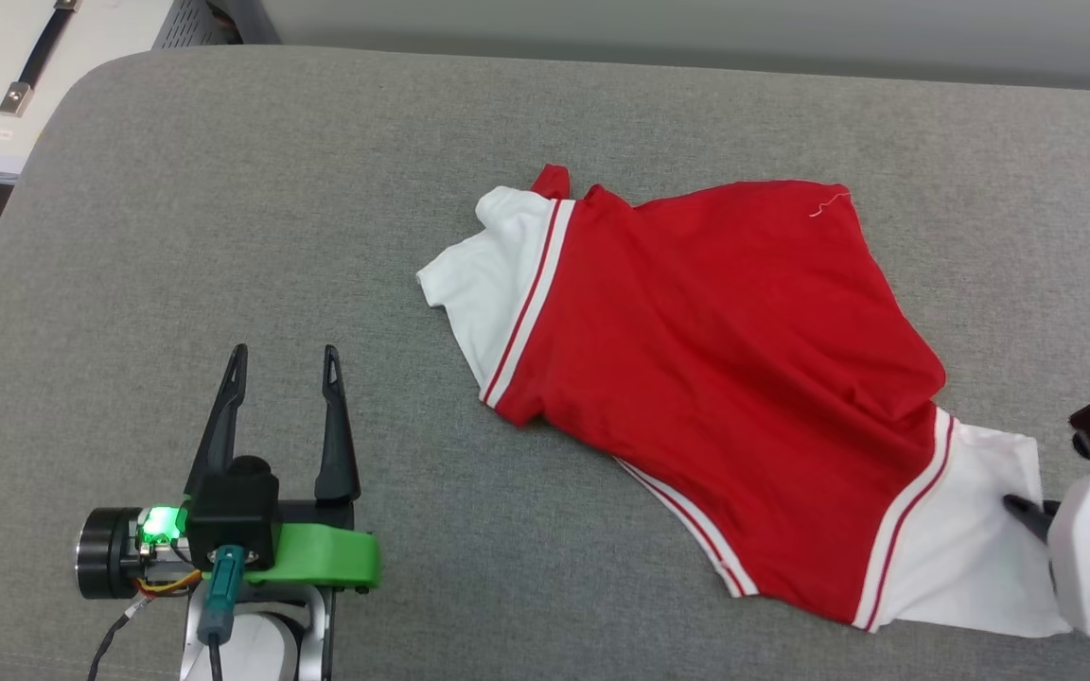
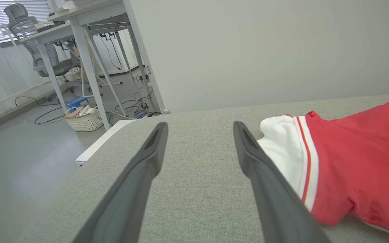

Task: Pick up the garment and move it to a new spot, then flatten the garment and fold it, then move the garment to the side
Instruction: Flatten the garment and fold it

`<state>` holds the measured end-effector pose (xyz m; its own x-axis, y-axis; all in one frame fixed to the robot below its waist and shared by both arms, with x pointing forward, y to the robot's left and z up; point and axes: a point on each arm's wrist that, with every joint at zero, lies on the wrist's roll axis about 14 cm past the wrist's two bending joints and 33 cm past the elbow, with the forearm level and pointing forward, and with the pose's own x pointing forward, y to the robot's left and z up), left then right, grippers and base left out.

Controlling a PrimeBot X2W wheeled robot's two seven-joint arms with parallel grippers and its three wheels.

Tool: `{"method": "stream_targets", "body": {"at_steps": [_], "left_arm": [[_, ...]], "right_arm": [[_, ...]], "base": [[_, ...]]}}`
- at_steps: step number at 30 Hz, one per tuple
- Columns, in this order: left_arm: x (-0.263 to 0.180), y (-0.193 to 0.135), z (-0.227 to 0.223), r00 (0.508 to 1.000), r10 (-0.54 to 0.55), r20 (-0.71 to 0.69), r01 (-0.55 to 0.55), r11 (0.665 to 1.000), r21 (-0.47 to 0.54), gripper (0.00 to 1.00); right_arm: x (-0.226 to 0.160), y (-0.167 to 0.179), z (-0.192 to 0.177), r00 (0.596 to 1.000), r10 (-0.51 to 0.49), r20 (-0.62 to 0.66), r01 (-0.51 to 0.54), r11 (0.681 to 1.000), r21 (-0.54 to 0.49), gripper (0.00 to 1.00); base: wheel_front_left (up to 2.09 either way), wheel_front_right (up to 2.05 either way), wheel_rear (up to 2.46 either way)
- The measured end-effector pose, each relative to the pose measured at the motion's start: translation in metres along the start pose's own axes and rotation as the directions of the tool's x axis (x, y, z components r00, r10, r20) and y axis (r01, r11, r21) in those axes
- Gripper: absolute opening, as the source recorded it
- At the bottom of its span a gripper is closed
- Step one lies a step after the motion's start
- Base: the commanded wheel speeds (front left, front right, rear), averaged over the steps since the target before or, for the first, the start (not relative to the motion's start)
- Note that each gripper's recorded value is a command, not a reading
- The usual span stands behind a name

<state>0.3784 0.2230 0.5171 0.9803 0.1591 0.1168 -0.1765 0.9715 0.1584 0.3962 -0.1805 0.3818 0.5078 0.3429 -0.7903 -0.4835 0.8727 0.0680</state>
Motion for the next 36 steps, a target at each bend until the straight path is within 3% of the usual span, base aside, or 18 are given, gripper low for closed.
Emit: {"method": "stream_targets", "body": {"at_steps": [10,13,14,15,16,21,24,27,32,36], "left_arm": [[-0.005,0.001,-0.007,1.0,-0.002,-0.025,0.002,1.0,0.002,1.0],[-0.006,0.003,-0.009,1.0,-0.004,-0.031,0.004,1.0,0.008,1.0],[-0.006,0.004,-0.009,0.999,-0.001,-0.033,0.001,1.0,0.011,1.0],[-0.006,0.005,-0.01,0.999,-0.001,-0.033,0.002,1.0,0.014,1.0],[-0.006,0.005,-0.01,0.999,-0.002,-0.033,0.003,1.0,0.017,1.0],[-0.003,0.003,-0.005,0.999,-0.039,-0.016,0.039,0.999,0.019,1.0],[0.004,0.001,-0.001,0.997,-0.078,0.0,0.078,0.997,-0.003,1.0],[0.018,-0.004,0.006,0.988,-0.151,0.027,0.15,0.989,0.01,1.0],[0.046,-0.014,0.015,0.963,-0.266,0.051,0.265,0.964,0.026,1.0],[0.072,-0.025,0.018,0.941,-0.338,0.008,0.338,0.941,0.012,1.0]], "right_arm": [[-0.002,-0.069,0.005,0.986,-0.164,-0.036,0.166,0.982,0.086,0.0],[0.001,-0.076,0.006,0.982,-0.185,-0.023,0.186,0.979,0.087,0.0],[0.002,-0.074,0.008,0.983,-0.183,-0.009,0.183,0.979,0.094,0.17],[0.003,-0.072,0.012,0.983,-0.183,0.014,0.18,0.978,0.104,0.73],[0.003,-0.071,0.015,0.982,-0.183,0.039,0.178,0.978,0.107,1.0],[-0.011,-0.069,0.049,0.94,-0.219,0.26,0.19,0.973,0.132,1.0],[-0.032,-0.072,0.075,0.875,-0.254,0.411,0.224,0.967,0.12,1.0],[-0.06,-0.076,0.094,0.785,-0.299,0.543,0.276,0.953,0.125,1.0],[-0.098,-0.065,0.11,0.652,-0.336,0.679,0.326,0.933,0.149,1.0],[-0.111,-0.048,0.108,0.607,-0.348,0.714,0.333,0.928,0.169,1.0]], "base": [[0.0,0.0,0.0],[0.0,0.0,0.0],[0.0,0.0,0.0],[0.0,0.0,0.0],[0.0,0.0,0.0],[0.0,0.0,0.0],[0.0,0.0,0.0],[0.0,0.0,0.0],[0.0,0.0,0.0],[0.0,0.0,0.0]]}}
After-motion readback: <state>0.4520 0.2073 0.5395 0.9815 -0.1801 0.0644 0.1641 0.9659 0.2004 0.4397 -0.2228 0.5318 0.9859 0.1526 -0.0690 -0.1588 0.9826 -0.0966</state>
